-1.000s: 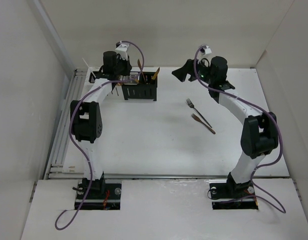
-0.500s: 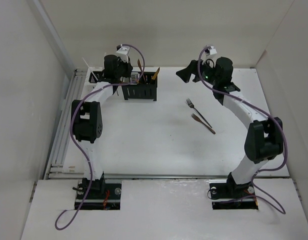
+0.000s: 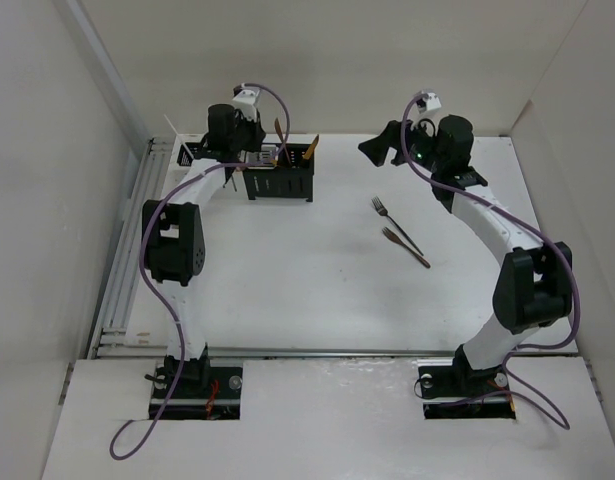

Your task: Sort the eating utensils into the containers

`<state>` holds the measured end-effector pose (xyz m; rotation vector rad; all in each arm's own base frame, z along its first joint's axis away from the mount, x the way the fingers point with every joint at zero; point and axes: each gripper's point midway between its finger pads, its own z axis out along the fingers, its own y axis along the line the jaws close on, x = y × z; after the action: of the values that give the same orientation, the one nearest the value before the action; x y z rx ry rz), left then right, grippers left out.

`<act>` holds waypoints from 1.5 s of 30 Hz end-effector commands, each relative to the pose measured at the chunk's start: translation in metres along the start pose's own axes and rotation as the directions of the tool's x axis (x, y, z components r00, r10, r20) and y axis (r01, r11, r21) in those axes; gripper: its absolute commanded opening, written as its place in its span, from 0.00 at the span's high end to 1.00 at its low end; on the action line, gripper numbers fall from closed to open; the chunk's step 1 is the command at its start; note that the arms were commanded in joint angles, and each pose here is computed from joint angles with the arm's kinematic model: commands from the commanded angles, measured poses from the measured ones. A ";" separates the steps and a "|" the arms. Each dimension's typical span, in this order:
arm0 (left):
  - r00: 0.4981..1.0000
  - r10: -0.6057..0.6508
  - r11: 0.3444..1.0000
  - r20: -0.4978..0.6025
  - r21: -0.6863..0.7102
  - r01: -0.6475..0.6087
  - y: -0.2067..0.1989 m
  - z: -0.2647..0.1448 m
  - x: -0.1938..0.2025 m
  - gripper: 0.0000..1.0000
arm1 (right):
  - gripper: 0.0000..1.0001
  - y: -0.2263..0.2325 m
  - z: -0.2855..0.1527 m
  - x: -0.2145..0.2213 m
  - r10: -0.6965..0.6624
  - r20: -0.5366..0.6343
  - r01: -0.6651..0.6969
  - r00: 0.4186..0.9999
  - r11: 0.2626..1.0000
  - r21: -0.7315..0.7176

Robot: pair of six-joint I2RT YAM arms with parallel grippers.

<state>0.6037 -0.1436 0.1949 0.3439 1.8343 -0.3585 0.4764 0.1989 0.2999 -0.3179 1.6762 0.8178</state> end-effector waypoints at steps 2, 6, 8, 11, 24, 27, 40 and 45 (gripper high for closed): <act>0.999 -0.003 0.999 0.036 0.051 0.001 -0.021 -0.009 -0.044 1.00 | 0.06 0.006 -0.008 -0.021 -0.047 0.052 0.047 0.998 0.999 0.000; 0.998 0.019 0.999 0.052 0.050 -0.022 -0.021 -0.013 -0.055 1.00 | 0.06 0.008 -0.010 -0.025 -0.061 0.060 0.061 0.996 0.998 -0.002; 0.998 0.028 0.998 0.053 0.049 -0.031 -0.021 -0.013 -0.056 1.00 | 0.06 0.007 -0.010 -0.025 -0.070 0.060 0.070 0.996 0.998 -0.001; 0.998 0.052 0.997 0.043 0.048 -0.054 -0.019 -0.011 -0.045 1.00 | 0.06 0.010 -0.013 -0.024 -0.070 0.059 0.071 0.996 0.997 -0.010; 0.991 0.127 0.992 0.051 0.015 -0.128 -0.007 0.006 -0.015 1.00 | 0.06 0.002 -0.025 -0.026 -0.081 0.037 0.081 0.996 0.997 0.015; 0.991 0.125 0.991 0.045 0.037 -0.126 -0.010 0.009 -0.007 1.00 | 0.06 0.004 -0.027 -0.028 -0.081 0.037 0.081 0.996 0.997 0.015; 0.998 0.062 0.998 -0.016 -0.008 -0.062 -0.001 -0.003 -0.001 0.57 | 0.00 -0.047 -0.055 0.016 -0.092 -0.166 0.135 0.982 0.952 0.274; 1.000 0.030 0.991 -0.007 -0.132 -0.031 0.021 -0.014 -0.024 0.57 | 0.00 -0.084 -0.088 0.057 -0.064 -0.389 0.243 0.919 0.870 0.430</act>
<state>0.6035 -0.1429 0.1647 0.3855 1.9015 -0.2843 0.4614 0.1264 0.2472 -0.2606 1.9609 0.4188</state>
